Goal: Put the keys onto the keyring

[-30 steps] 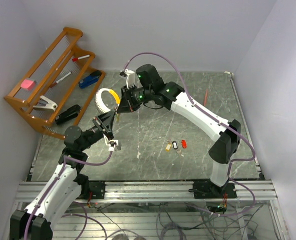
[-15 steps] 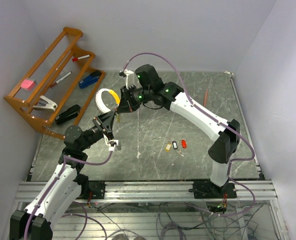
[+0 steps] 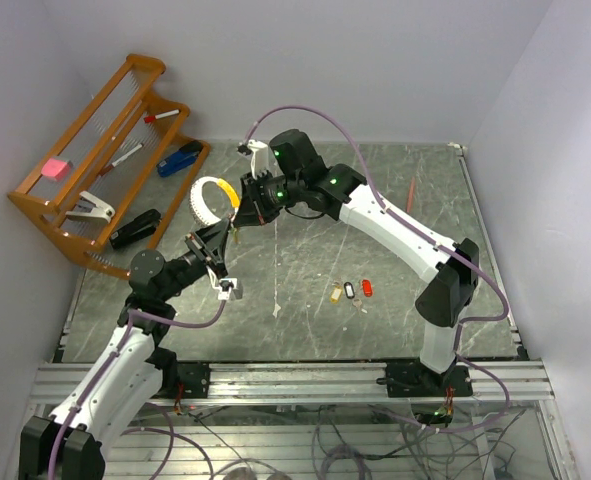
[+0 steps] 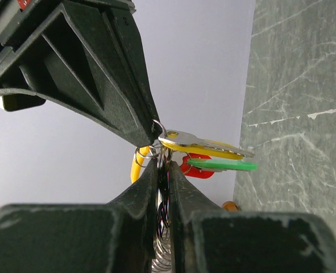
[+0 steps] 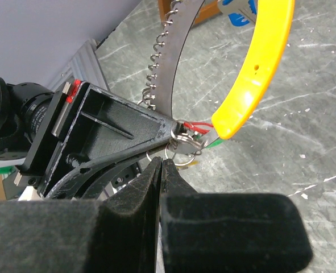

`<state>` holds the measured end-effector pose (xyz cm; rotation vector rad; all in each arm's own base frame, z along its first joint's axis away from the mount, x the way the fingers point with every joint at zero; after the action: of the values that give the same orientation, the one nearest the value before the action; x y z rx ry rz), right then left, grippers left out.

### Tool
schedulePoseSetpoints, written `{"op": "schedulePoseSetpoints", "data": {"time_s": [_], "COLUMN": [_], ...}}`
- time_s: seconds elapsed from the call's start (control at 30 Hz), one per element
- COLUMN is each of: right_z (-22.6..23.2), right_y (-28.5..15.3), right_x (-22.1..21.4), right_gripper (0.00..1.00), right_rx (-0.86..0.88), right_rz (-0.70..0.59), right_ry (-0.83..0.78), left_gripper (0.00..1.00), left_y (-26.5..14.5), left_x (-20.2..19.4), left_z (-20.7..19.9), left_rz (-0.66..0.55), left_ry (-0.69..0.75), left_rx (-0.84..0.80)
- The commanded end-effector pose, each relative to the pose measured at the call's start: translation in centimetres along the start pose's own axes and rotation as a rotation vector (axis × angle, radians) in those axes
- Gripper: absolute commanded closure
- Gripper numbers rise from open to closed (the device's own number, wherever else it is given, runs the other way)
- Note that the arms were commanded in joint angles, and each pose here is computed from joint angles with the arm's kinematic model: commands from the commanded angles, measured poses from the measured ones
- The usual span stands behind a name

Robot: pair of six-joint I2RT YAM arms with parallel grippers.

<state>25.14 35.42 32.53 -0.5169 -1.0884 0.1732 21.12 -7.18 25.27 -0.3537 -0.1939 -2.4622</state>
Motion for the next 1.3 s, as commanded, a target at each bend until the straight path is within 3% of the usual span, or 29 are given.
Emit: {"op": "schedulePoseSetpoints", "data": {"time_s": [0.0, 1.27], "right_z": [0.3, 0.4], "right_y": [0.1, 0.0], "right_x": [-0.2, 1.2], "right_gripper": [1.0, 1.0], "right_rx": [-0.004, -0.068], "right_rz": [0.014, -0.023], "right_ry": [0.012, 0.006], "left_gripper": [0.93, 0.93], "left_y": [0.2, 0.0], "left_x": [0.7, 0.8], "left_z": [2.8, 2.1], "left_rz": [-0.003, -0.007], "left_ry": [0.095, 0.135], "left_rx": [0.099, 0.062]}}
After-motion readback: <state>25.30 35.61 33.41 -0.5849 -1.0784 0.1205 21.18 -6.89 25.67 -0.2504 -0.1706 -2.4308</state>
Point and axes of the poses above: each gripper's point midway between its finger pads, its own y axis out along the fingers, its own z axis along the line the jaws close on, x = y × z, the point moved 10 cm from there along -y, back along the fingers, and after that the axes turned 10 degrees about -y, right-handed, at the moved point
